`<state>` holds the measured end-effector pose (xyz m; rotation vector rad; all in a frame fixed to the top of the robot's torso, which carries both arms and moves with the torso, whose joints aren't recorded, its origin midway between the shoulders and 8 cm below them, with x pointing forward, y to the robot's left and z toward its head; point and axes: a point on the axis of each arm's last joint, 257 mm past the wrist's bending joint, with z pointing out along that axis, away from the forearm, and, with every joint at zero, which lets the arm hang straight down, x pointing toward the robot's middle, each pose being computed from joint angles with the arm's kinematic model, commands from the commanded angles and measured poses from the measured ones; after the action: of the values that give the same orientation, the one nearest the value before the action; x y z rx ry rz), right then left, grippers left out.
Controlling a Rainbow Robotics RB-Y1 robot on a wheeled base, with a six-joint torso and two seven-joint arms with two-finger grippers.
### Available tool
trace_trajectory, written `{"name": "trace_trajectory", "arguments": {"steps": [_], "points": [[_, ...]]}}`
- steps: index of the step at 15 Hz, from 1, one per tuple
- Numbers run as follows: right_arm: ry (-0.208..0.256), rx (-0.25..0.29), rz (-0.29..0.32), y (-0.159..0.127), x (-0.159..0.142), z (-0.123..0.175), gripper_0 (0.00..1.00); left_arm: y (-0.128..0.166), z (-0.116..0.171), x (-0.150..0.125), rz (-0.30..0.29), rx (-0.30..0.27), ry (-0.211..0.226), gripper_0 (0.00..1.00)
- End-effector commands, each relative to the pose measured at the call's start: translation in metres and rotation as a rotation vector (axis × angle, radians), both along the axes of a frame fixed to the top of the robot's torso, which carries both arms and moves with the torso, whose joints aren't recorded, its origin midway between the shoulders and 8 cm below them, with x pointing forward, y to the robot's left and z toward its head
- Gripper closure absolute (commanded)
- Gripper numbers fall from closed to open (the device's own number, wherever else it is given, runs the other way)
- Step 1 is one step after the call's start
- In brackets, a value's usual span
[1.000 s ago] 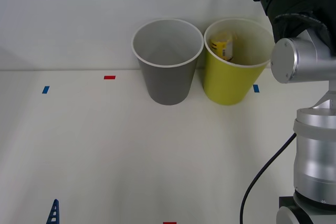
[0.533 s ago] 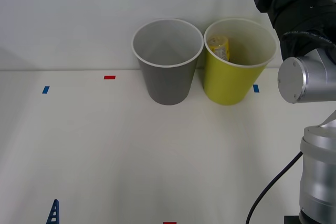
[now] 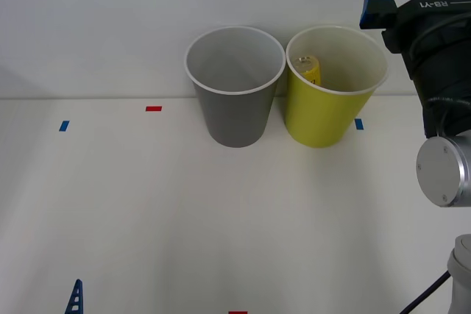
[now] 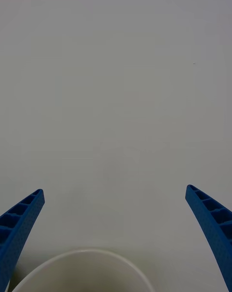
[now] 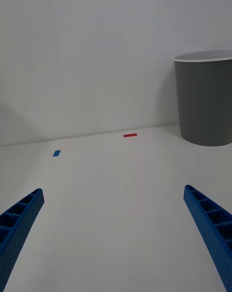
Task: Put cans in the gray bin and PET bottles in the light green bin.
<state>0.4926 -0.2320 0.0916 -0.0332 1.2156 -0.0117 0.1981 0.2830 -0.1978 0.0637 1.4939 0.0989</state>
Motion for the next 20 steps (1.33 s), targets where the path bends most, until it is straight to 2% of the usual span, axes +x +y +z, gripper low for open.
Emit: {"name": "trace_trajectory", "arguments": {"steps": [1, 5, 9, 13, 17, 18, 20], "points": [[0.017, -0.011, -0.019, -0.008, -0.025, -0.018, 0.0, 0.0, 0.0, 0.0, 0.0, 0.0, 0.0, 0.0], [0.0, -0.068, -0.022, -0.011, -0.046, -0.043, 0.0, 0.0, 0.0, 0.0, 0.0, 0.0, 0.0, 0.0], [0.026, -0.132, -0.005, -0.011, -0.065, -0.052, 0.0, 0.0, 0.0, 0.0, 0.0, 0.0, 0.0, 0.0], [0.069, -0.106, 0.007, -0.007, -0.085, -0.072, 0.0, 0.0, 0.0, 0.0, 0.0, 0.0, 0.0, 0.0], [0.082, -0.083, -0.001, -0.008, -0.1, -0.087, 0.0, 0.0, 0.0, 0.0, 0.0, 0.0, 0.0, 0.0], [0.082, -0.082, 0.003, -0.011, -0.099, -0.089, 0.0, 0.0, 0.0, 0.0, 0.0, 0.0, 0.0, 0.0], [0.036, -0.074, 0.054, -0.008, -0.095, -0.097, 0.0, 0.0, 0.0, 0.0, 0.0, 0.0, 0.0, 0.0]]}}
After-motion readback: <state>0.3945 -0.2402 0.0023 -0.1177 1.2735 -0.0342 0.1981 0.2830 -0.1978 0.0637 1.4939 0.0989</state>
